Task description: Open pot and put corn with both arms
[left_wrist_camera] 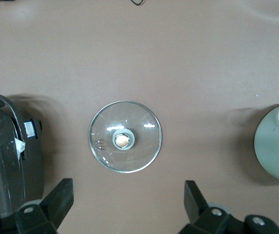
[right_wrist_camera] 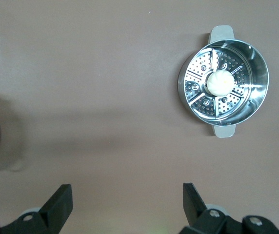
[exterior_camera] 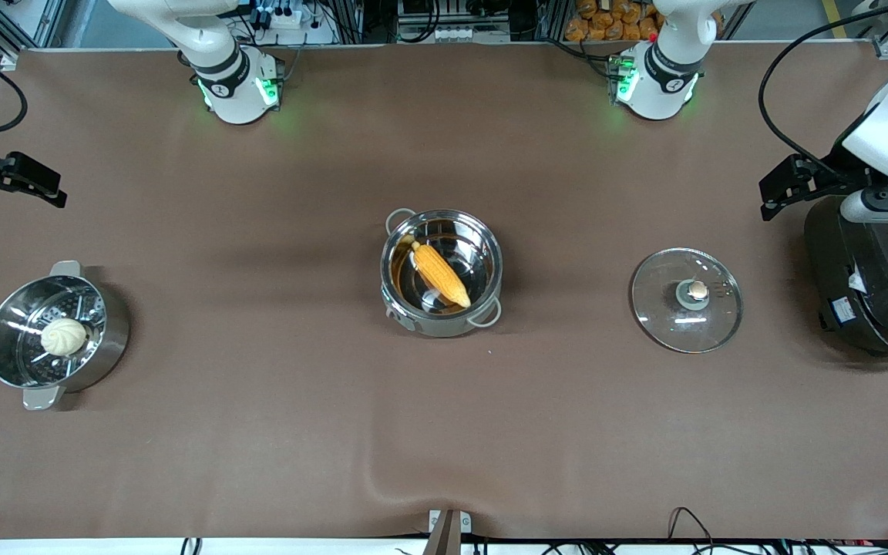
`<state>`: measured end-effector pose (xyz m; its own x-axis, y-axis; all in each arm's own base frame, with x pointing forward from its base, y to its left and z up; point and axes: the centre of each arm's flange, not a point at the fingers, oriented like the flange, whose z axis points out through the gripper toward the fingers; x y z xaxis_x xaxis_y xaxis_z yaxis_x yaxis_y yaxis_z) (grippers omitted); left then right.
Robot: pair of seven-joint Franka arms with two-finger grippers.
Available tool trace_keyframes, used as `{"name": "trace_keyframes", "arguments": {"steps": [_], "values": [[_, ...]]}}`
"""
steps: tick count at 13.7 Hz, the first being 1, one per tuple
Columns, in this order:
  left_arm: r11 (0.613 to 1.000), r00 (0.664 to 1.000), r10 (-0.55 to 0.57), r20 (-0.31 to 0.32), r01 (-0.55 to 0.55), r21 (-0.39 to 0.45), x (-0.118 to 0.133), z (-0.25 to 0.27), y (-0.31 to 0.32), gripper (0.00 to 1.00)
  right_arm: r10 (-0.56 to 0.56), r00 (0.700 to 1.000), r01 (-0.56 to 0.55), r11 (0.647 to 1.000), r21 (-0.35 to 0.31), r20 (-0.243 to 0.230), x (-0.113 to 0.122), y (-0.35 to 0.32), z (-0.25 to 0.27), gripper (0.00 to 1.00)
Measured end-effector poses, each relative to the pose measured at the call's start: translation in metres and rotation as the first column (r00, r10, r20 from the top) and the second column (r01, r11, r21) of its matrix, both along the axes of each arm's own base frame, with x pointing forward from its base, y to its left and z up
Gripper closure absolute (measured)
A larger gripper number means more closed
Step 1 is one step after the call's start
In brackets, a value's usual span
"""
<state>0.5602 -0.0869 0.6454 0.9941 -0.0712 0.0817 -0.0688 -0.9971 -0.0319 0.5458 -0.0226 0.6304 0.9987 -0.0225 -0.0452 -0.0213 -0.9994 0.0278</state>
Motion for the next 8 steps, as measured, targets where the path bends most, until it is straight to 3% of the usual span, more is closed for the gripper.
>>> {"name": "trace_keyframes", "arguments": {"steps": [8], "values": [[1.000, 1.000, 0.014, -0.021, -0.013, 0.004, -0.0010, -0.0021, 0.0075, 0.00, 0.005, 1.000, -0.004, 1.000, 0.014, -0.007, -0.0007, 0.0035, -0.0006, 0.00]]}}
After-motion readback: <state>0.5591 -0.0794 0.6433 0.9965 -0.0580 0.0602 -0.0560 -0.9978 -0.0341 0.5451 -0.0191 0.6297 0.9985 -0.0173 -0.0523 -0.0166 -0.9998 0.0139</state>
